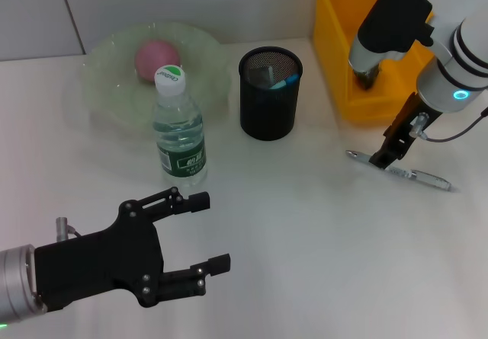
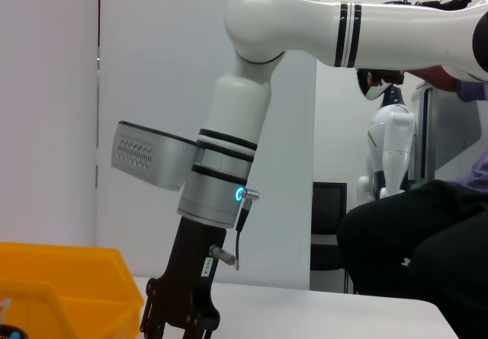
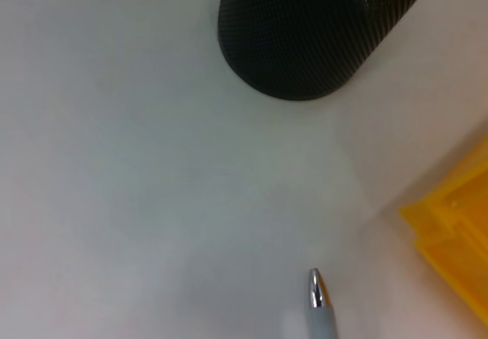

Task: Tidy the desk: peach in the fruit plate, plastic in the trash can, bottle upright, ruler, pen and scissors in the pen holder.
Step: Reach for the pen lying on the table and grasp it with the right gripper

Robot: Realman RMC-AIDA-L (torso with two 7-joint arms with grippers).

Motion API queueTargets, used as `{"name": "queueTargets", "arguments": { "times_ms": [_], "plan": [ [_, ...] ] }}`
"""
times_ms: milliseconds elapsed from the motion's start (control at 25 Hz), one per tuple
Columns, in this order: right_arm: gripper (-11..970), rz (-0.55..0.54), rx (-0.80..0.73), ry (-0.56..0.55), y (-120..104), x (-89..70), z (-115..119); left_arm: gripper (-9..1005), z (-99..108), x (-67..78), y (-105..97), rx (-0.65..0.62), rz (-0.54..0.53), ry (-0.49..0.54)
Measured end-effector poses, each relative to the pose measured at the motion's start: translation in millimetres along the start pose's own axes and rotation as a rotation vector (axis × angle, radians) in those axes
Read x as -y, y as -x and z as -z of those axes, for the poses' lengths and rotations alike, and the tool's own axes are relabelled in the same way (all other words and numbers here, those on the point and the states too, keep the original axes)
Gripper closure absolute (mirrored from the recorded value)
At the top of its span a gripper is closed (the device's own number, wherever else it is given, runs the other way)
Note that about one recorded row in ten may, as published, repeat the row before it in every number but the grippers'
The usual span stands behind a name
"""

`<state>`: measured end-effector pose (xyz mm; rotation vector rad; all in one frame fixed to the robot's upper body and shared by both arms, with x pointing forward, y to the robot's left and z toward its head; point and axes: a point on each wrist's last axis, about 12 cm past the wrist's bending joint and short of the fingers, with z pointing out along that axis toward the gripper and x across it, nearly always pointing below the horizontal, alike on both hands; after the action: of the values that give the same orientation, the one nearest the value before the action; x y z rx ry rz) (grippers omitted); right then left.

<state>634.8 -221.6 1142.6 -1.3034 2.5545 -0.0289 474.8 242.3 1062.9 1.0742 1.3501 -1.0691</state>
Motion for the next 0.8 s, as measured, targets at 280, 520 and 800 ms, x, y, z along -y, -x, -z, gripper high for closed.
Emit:
{"name": "queueTargets", "arguments": {
  "times_ms": [280, 520, 800],
  "plan": [
    [411, -0.006, -0.001, 0.007, 1, -0.5, -6, 244, 0, -0.4, 0, 0.0, -0.001, -0.001],
    [413, -0.006, -0.006, 0.023, 3, -3.4, -13, 244, -1, -0.5, 0, 0.0, -0.001, -0.002],
    [416, -0.009, -0.007, 0.022, 3, -3.5, -17, 244, -1, -0.9, 1, 0.001, 0.001, -0.003]
  ]
}}
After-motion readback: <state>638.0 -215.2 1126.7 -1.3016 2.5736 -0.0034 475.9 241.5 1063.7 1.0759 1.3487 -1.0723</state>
